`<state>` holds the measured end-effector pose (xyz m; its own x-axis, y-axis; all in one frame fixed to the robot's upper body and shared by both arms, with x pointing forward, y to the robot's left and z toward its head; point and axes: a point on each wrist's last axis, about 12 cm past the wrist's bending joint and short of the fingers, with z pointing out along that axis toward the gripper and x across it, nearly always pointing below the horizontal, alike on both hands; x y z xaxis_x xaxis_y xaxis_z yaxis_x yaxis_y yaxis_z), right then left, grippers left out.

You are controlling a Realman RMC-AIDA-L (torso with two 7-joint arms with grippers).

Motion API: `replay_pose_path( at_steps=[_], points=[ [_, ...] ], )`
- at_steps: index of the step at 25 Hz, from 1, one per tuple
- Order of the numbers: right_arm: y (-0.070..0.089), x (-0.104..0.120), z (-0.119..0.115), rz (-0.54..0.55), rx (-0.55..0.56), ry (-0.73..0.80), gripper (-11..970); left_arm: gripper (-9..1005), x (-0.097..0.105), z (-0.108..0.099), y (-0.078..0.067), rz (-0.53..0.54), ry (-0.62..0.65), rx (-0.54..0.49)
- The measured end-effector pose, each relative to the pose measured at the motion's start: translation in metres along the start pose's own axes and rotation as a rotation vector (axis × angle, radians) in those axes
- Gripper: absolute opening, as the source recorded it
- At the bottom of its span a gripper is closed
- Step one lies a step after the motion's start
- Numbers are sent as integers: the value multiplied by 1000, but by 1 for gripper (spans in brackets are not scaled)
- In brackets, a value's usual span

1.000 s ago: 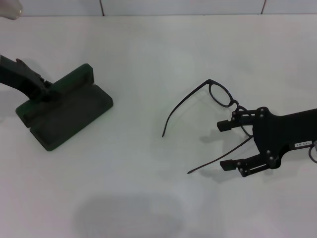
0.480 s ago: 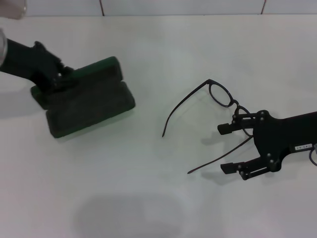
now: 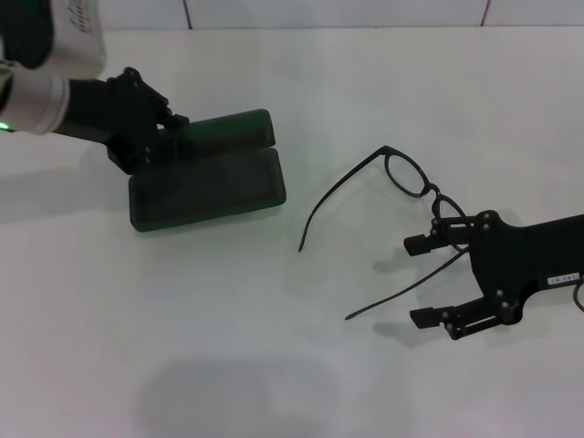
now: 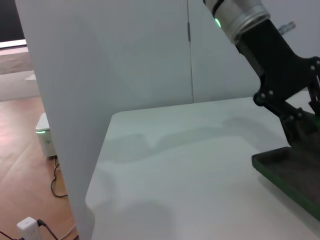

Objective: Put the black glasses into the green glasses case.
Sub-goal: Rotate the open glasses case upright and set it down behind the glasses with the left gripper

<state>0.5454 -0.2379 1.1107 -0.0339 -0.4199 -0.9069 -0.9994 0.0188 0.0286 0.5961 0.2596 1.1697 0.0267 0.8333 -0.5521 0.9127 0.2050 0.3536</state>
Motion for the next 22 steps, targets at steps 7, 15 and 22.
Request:
replay_pose_path(
  at_steps=[7, 15, 22],
  points=[
    [2, 2, -1, 7, 1, -1, 846, 209, -1, 13, -2, 55, 29, -32],
    [3, 3, -1, 11, 0, -2, 845, 211, -7, 24, -8, 69, 12, 7],
    [3, 4, -1, 12, -1, -2, 845, 213, -14, 29, -12, 76, -17, 22]
  ],
)
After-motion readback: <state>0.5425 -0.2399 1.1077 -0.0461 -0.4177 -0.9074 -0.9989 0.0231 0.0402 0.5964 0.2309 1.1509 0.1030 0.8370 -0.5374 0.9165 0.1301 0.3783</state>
